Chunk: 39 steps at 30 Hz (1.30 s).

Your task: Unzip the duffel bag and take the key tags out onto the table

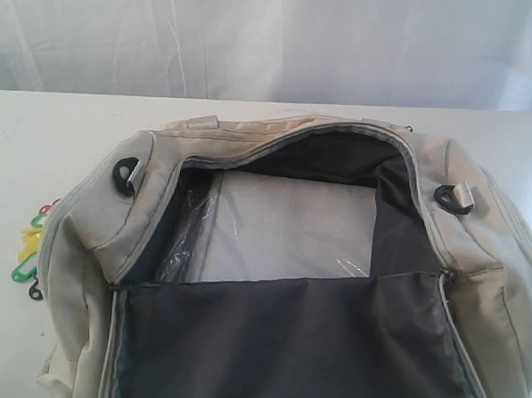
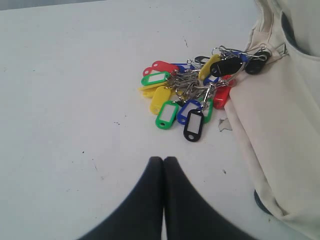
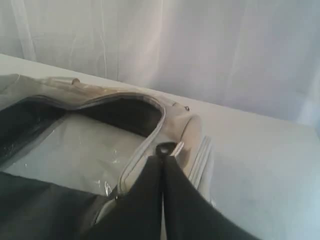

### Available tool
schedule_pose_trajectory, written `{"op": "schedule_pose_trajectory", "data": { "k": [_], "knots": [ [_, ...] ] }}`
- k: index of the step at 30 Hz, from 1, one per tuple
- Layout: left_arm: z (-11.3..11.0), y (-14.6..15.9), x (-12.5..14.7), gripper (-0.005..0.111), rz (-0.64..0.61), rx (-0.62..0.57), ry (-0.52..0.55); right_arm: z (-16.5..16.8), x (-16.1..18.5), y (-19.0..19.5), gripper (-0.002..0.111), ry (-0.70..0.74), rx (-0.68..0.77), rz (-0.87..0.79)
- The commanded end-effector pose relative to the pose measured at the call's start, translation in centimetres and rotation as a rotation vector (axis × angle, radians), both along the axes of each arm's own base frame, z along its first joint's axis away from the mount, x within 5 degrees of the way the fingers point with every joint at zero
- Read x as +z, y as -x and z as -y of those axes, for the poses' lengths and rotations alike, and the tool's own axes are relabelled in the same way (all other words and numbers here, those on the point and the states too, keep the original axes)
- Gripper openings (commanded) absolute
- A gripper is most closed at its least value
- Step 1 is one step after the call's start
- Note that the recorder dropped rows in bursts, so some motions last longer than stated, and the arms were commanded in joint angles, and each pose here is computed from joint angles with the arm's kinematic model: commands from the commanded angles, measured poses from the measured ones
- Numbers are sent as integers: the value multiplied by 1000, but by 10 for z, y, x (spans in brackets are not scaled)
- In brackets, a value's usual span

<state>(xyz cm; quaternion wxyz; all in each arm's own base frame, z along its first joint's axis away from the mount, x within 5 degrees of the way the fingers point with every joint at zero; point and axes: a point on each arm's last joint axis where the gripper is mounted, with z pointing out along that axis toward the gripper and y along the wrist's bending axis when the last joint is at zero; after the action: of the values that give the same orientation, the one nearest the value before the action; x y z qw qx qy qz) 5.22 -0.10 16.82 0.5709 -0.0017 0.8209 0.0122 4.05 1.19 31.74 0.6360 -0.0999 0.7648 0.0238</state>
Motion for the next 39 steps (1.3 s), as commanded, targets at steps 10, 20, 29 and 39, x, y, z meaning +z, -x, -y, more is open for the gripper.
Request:
{"op": "schedule_pose_trajectory", "data": {
  "k": [10, 20, 29, 39],
  "knots": [
    [0, 0, -1, 0, 0, 3, 12, 9, -91, -4, 0, 10, -173, -11],
    [0, 0, -1, 0, 0, 3, 12, 18, -131, -14, 0, 17, -296, -15],
    [0, 0, -1, 0, 0, 3, 12, 18, -130, -14, 0, 24, -295, -9],
    [0, 0, -1, 0, 0, 3, 12, 19, -130, -14, 0, 61, -298, -10]
  ]
}}
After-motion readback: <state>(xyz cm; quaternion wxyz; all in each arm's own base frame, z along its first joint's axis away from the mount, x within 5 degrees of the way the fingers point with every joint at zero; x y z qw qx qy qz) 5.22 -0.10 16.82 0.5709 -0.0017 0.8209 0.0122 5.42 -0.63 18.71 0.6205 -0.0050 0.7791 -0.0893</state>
